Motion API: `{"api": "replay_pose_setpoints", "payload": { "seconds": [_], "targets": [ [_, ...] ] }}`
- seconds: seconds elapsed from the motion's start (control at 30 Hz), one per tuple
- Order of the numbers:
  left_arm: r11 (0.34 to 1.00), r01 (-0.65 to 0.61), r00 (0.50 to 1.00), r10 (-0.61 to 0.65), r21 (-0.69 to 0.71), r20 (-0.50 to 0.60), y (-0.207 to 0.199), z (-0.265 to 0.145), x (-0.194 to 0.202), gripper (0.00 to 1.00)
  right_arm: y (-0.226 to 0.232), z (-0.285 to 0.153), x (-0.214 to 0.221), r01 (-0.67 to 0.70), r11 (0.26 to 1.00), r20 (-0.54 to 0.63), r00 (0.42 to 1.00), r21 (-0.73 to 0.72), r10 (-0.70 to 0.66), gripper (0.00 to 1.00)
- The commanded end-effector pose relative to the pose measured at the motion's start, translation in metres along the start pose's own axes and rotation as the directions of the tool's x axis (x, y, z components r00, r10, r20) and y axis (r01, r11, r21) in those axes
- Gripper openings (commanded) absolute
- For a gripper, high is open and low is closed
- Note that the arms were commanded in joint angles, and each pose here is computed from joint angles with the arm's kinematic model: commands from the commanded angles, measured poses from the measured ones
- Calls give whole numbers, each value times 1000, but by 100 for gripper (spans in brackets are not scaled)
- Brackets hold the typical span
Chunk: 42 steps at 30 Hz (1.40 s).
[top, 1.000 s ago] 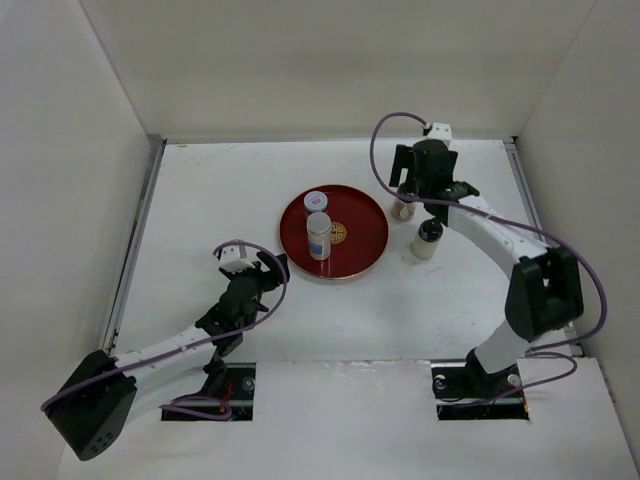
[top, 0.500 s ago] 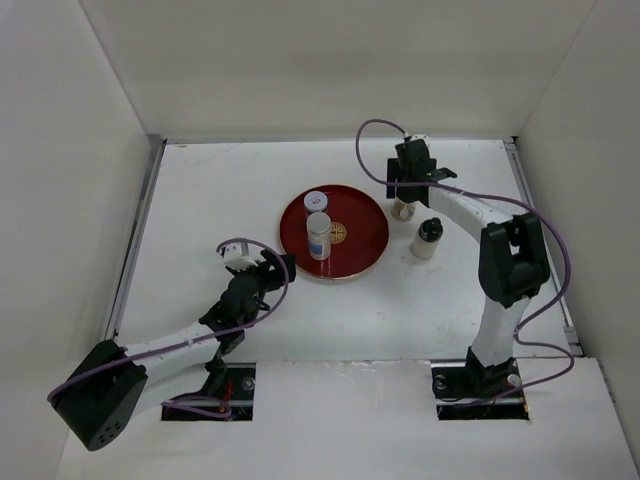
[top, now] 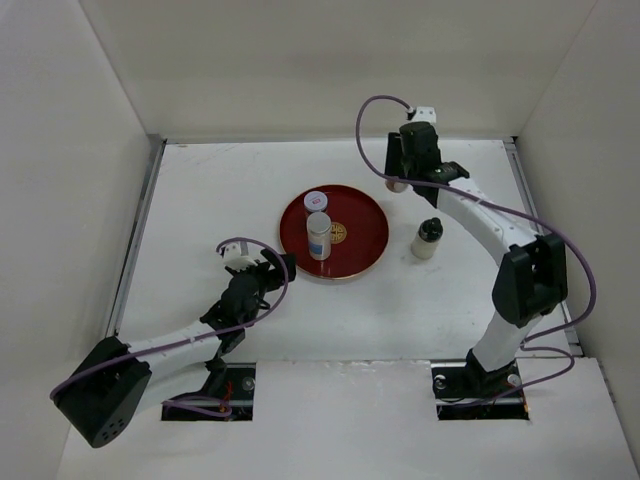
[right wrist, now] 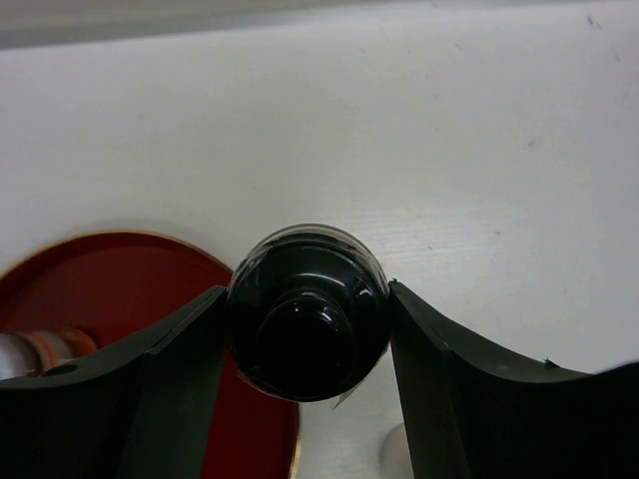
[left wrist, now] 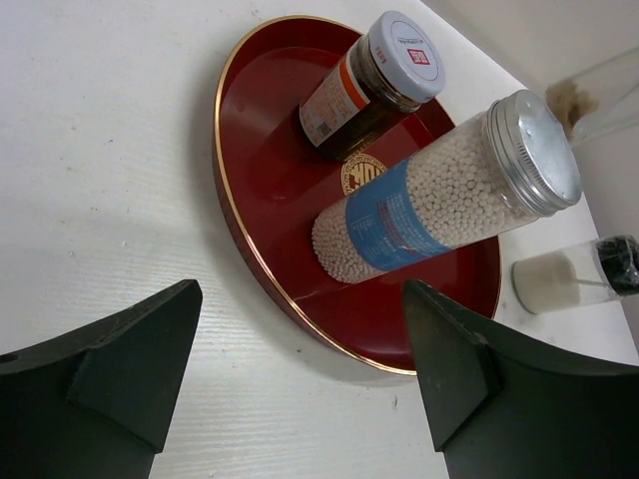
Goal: Organize the condiment bottles
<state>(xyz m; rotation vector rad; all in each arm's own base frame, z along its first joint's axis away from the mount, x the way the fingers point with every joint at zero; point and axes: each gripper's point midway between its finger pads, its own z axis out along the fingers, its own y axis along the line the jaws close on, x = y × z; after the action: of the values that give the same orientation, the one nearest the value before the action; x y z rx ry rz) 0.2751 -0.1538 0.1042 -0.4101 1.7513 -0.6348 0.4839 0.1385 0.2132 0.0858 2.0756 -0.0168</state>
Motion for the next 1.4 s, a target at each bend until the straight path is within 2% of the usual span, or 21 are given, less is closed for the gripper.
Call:
{"api": "replay_pose_setpoints", "payload": {
  "seconds": [0.0,0.23,0.5,0.6,0.73,0.93,1.17,1.37],
  "targets": [
    [998,43,998,-45,36,37,-10,2,-10,81,48,-21,-44,-10,994,142,990,-105,25,55],
    [998,50,998,-51,28,46,-6,1,-13,81,108,-12,-11,41,982,106,994,-185,-21,54],
    [998,54,998,-55,29,41,-6,1,-12,83,124,11,38,43,980,25,999,-196,-39,59],
    [998,54,998,-56,30,42,-7,1,-12,83,124,10,43,39,979,17,999,-198,-37,69],
    [998,54,998,-55,27,39,-6,1,-11,83,119,-8,27,31,979,53,998,-203,-20,88],
    [998,55,998,-57,29,41,-6,1,-12,83,80,-57,8,-3,986,120,992,-165,24,94],
    [998,58,998,-59,27,34,-6,2,-9,83,-34,-97,51,-105,989,153,984,101,89,100],
    [998,57,998,-58,27,26,-7,3,-7,83,-81,-93,99,-142,962,76,989,234,128,100]
  ]
}}
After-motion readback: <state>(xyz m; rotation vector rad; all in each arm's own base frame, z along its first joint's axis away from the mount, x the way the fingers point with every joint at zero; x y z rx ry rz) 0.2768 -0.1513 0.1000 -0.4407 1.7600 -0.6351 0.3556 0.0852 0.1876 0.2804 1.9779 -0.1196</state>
